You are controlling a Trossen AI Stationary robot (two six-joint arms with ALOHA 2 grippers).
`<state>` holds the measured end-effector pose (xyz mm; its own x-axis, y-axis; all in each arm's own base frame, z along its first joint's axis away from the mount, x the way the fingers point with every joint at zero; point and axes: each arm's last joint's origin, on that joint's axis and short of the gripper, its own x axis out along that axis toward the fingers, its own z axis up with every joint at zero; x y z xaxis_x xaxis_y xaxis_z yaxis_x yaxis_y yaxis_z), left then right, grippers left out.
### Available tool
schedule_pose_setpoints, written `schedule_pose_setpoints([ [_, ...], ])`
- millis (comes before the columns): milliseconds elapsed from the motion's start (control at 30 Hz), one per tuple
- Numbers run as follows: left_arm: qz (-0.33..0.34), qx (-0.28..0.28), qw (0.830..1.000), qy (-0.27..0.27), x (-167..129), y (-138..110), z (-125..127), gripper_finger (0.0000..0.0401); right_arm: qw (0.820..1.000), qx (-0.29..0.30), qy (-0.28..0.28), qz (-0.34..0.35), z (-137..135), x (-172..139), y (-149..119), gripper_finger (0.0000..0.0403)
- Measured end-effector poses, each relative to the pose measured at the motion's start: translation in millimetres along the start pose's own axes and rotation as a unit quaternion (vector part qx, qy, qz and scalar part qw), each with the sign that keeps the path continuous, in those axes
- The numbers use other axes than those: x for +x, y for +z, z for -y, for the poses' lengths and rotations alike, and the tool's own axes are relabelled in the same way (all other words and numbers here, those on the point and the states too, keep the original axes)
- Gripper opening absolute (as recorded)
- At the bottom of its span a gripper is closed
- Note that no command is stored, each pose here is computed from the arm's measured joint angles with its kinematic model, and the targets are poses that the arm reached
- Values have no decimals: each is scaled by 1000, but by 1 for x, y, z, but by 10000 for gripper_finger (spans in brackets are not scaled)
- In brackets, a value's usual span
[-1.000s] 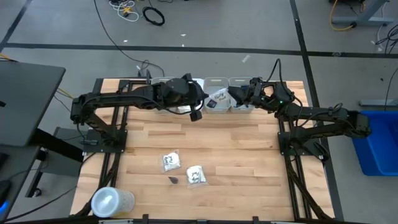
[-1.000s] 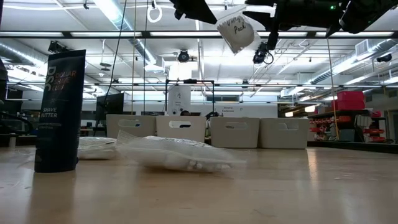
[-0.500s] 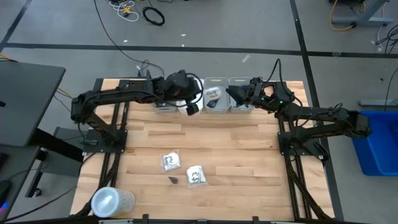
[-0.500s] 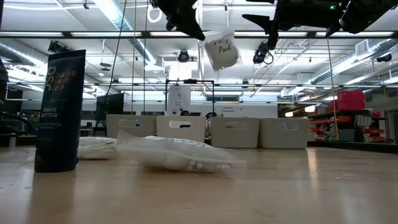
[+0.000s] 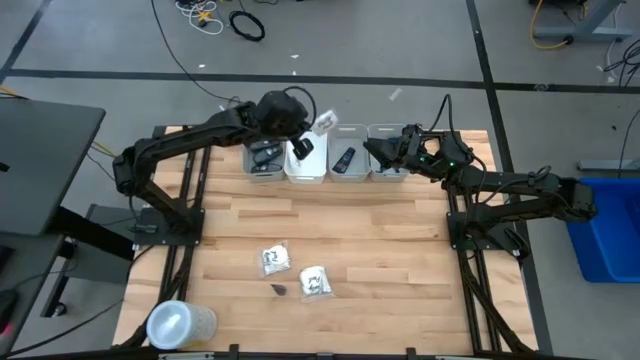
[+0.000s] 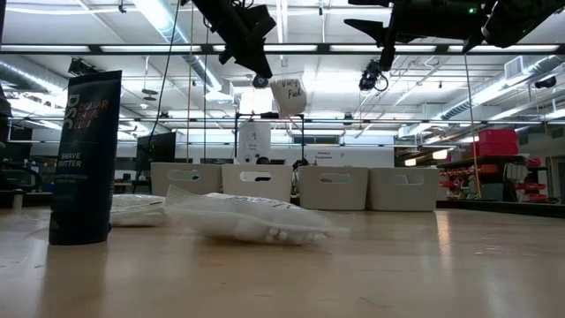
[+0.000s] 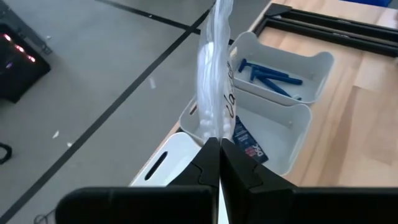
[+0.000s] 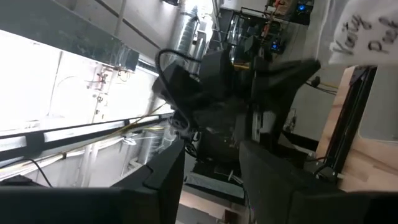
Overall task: Pick & Place Travel size toiletries
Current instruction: Put the white cotton pack into the white bin
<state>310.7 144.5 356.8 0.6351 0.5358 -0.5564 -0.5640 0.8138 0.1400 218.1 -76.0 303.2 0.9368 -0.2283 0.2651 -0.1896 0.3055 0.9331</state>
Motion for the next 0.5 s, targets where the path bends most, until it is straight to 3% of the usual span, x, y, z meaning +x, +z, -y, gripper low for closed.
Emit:
schedule_pose_setpoints([
  [500,-56,-54,997,5,9,-17,-16,4,1000,-15,-1,0,0,0,0,151],
])
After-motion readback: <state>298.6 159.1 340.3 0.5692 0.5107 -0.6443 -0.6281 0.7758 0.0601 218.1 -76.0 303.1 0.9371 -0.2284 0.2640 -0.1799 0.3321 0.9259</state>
